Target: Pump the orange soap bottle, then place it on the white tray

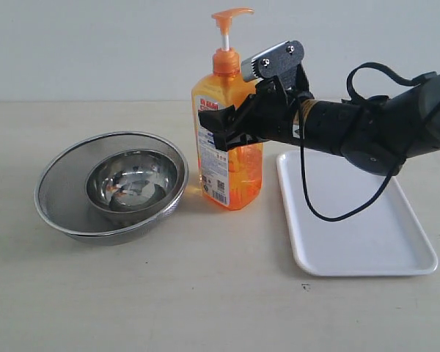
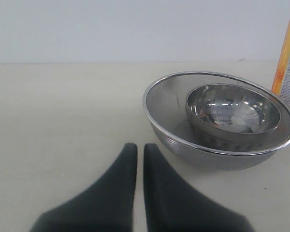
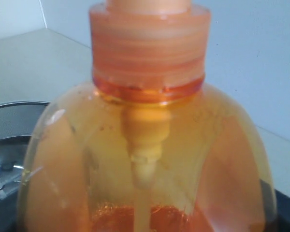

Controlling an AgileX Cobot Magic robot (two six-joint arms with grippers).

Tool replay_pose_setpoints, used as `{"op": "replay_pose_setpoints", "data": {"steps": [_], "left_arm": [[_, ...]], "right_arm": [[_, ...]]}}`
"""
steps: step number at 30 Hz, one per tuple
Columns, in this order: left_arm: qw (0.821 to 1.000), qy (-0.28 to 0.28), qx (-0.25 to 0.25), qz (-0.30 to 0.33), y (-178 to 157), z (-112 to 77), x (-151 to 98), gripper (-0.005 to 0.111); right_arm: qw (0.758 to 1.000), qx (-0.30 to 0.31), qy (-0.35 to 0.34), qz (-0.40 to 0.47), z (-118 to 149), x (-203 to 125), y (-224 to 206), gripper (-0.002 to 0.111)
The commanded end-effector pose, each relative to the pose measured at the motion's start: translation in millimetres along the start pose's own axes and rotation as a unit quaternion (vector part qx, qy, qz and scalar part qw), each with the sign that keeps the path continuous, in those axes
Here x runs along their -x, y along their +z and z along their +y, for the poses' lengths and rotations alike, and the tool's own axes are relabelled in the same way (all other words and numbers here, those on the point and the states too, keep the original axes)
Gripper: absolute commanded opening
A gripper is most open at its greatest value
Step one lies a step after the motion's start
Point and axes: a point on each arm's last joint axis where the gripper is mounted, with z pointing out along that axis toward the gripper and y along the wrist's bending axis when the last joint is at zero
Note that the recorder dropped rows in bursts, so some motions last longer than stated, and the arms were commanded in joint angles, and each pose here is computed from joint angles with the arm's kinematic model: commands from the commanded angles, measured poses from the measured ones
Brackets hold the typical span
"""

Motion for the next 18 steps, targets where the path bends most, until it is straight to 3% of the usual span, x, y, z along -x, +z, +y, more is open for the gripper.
{"op": "replay_pose_setpoints", "data": {"steps": [1,18], "left_arm": [[1.0,-0.006,0.001,-0.004,0.1,0.1,-0.4,0.005],[0.982,-0.005,0.005,-0.19,-6.4,1.0,32.9,0.005]], "right_arm": [[0.999,0.006,-0.003,-0.05,0.7,18.8,-2.5,0.0],[0.999,0.006,-0.006,-0.048,0.9,18.5,-2.4,0.0]]}}
